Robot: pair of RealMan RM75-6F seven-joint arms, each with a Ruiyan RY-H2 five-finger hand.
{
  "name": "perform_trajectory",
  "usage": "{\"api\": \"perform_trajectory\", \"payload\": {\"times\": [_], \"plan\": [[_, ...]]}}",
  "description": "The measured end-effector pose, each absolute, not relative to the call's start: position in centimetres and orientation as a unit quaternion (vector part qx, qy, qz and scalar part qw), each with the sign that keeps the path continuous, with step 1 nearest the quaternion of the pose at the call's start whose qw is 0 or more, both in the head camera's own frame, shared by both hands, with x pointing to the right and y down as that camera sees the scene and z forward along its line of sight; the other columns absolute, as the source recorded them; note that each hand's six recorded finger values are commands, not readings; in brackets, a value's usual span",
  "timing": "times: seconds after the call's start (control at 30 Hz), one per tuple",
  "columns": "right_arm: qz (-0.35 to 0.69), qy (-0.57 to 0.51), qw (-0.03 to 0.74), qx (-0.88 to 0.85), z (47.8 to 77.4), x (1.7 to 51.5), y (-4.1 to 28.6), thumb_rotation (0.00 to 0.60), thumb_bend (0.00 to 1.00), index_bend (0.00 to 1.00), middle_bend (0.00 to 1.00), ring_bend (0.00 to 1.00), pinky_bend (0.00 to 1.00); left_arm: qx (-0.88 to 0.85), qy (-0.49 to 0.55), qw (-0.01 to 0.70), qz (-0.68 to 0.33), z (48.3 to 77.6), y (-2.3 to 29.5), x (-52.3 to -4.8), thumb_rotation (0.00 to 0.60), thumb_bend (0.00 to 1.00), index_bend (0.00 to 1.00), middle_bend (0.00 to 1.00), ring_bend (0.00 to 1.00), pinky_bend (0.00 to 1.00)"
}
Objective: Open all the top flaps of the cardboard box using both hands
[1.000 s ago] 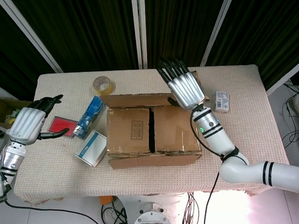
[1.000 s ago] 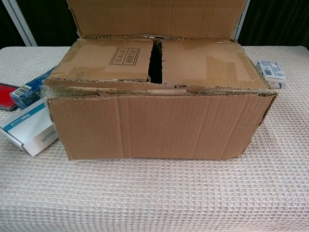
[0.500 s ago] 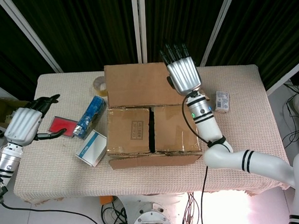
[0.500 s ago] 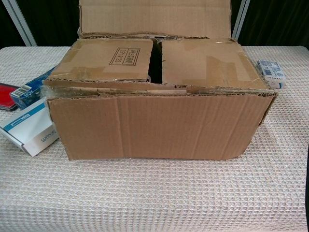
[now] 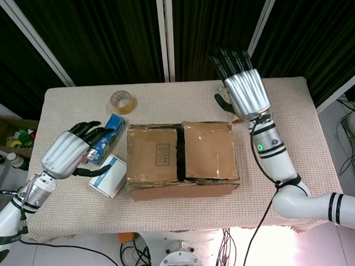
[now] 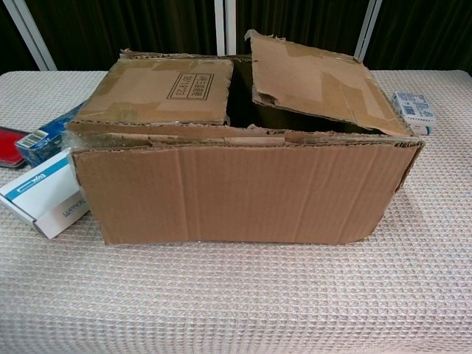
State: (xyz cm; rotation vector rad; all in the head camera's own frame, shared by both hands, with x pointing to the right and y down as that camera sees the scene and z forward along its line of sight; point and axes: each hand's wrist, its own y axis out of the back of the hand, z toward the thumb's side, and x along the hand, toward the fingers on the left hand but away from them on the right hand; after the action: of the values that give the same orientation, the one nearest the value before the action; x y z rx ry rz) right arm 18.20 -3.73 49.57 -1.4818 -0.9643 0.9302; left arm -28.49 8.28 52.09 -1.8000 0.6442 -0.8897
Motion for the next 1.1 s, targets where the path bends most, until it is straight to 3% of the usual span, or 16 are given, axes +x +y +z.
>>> {"api": "perform_trajectory", "payload": {"times": [0.13,0.5,0.9,1.1], "plan": [[0.389,-0.414,0.535,-0.626,47.7,20.3,-2.5,0.6,0.23,0.0,0.0,0.0,0.0,-0.776,0.206,0.507,-0.312,52.6,9.2,-23.0,0.001,0.16,0.25,0.32,0.16,0.27],[0.386,-0.416,0.527,-0.632,46.4,25.1,1.4,0.6,0.22,0.0,0.0,0.0,0.0,-0.817,0.101,0.519,-0.23,55.7,11.9,-13.8,0.0,0.07,0.27,0.32,0.15,0.27],[0.364,-0.401,0.535,-0.649,46.5,26.5,4.7,0.6,0.22,0.0,0.0,0.0,0.0,-0.791,0.089,0.544,-0.266,59.1,9.1,-13.3,0.0,0.06,0.28,0.32,0.14,0.27],[0.355,-0.401,0.546,-0.644,46.1,26.9,5.3,0.6,0.22,0.0,0.0,0.0,0.0,-0.798,0.097,0.54,-0.251,59.0,9.1,-12.6,0.0,0.06,0.29,0.31,0.14,0.27]]}}
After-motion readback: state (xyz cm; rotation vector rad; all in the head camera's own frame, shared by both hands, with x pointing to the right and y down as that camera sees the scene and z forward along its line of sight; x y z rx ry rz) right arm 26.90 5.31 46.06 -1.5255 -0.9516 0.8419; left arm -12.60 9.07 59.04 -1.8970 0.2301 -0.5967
